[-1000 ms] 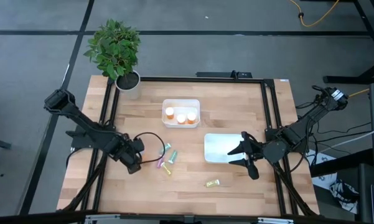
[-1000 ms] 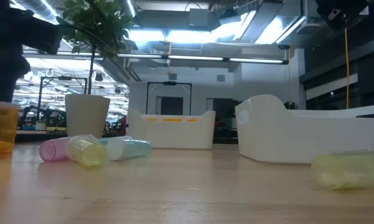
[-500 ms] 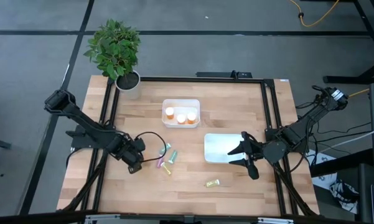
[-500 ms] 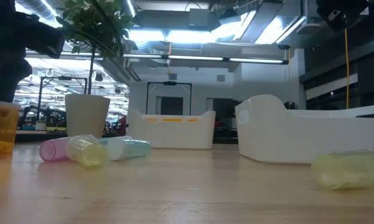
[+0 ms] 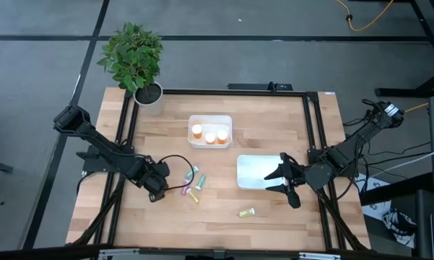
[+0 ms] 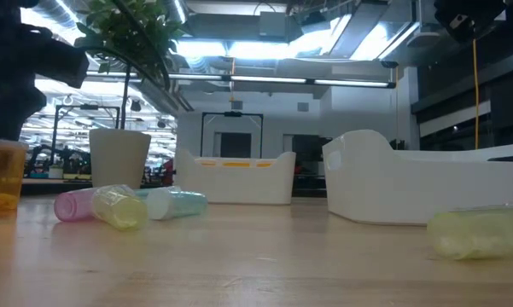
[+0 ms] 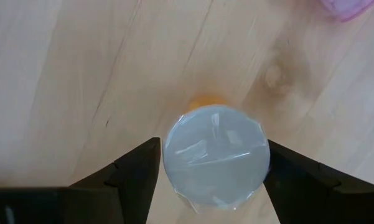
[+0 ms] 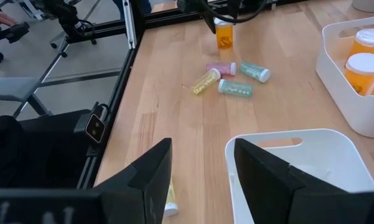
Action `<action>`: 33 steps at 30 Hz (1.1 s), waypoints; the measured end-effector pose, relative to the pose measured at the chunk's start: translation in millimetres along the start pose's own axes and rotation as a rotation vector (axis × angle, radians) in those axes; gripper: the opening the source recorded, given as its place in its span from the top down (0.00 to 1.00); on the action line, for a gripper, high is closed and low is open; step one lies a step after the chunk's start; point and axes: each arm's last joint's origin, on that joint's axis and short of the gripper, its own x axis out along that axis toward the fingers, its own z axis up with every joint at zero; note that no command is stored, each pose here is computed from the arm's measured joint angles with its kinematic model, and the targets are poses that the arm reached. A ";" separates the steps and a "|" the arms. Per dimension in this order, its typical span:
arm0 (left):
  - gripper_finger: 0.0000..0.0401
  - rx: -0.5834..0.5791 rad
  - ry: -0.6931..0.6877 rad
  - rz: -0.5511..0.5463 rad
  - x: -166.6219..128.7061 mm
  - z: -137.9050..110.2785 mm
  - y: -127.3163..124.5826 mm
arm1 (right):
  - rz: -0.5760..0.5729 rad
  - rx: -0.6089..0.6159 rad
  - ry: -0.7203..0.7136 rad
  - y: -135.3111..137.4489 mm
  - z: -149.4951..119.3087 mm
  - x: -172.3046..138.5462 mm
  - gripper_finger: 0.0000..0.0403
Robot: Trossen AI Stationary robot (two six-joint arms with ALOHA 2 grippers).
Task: Pick and place medicine bottles into bin by pill shape (circle, oval)
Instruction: Put the large orange pill bottle into the top white bin
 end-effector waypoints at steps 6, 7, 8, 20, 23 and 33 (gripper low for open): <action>0.37 -0.005 -0.037 -0.019 -0.1 2.3 -2.6 | -0.001 -0.001 0.002 -0.1 -0.3 0.0 0.56; 0.37 -0.005 -0.037 -0.018 -0.1 2.3 -2.6 | -0.001 -0.001 0.002 -0.1 -0.3 0.0 0.56; 0.37 -0.005 -0.037 -0.019 -0.1 2.3 -2.6 | -0.001 -0.001 0.002 -0.1 -0.3 0.0 0.56; 0.37 -0.005 -0.037 -0.018 -0.1 2.2 -2.5 | -0.001 -0.001 0.002 -0.1 -0.2 0.0 0.56; 0.37 -0.005 -0.037 -0.018 -0.1 2.2 -2.5 | -0.001 -0.001 0.002 -0.1 -0.2 0.0 0.56; 0.37 -0.032 -0.037 -0.018 -0.1 2.2 -2.5 | -0.001 -0.001 0.002 -0.1 -0.2 -0.1 0.56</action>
